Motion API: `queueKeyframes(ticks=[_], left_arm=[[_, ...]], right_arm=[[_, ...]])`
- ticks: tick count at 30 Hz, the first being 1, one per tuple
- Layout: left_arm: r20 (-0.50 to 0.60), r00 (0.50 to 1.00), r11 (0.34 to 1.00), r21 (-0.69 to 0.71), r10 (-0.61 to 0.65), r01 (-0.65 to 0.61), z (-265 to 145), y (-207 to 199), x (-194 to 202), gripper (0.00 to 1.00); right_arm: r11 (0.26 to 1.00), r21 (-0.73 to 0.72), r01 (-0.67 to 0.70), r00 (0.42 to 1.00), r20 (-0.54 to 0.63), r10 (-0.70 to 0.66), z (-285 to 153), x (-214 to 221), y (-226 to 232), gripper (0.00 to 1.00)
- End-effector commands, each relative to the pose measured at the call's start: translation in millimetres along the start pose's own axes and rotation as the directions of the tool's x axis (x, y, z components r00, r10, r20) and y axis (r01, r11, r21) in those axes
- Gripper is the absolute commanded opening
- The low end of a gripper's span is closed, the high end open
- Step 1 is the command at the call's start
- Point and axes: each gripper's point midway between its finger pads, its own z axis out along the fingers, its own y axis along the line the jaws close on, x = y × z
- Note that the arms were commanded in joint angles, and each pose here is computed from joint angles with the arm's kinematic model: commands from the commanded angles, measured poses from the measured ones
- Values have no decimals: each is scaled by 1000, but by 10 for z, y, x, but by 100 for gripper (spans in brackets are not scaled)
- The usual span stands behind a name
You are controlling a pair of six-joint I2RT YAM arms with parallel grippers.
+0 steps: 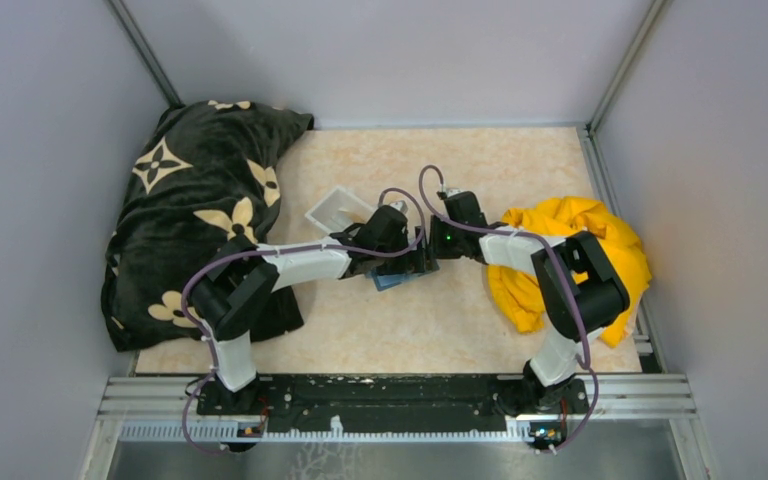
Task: Put the credit cards into the card holder
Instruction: Insert the credit card into the card holder.
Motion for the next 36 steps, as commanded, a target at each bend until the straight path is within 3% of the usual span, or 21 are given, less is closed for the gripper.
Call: queueKeyframes(ticks=[1,14,18,22,29,36], left_arm=[[-203,979,948,-305,33,-95,-35,856,573,100],[-254,962,932,-315,101,-181,42,972,675,95],[-285,951,927,-311,119,-209,62,1022,743,95],[-316,940,924,-309,125,-227,88,1072,814,95],[-354,927,922,-306,121,-238,116,1122,917,96],[-347,930,917,-320,121,-239,94,1167,924,96]], right_arm=[[1000,-5,28,1000,-12,-28,-8,-44,61,28],[998,-35,43,999,12,-43,-41,-143,135,29],[999,-30,43,999,21,-42,-47,-159,121,44],[998,-42,50,999,19,-49,-37,-168,138,51],[996,-55,64,998,-9,-65,0,-127,149,51],[1000,0,24,996,86,-24,-204,-307,24,49]])
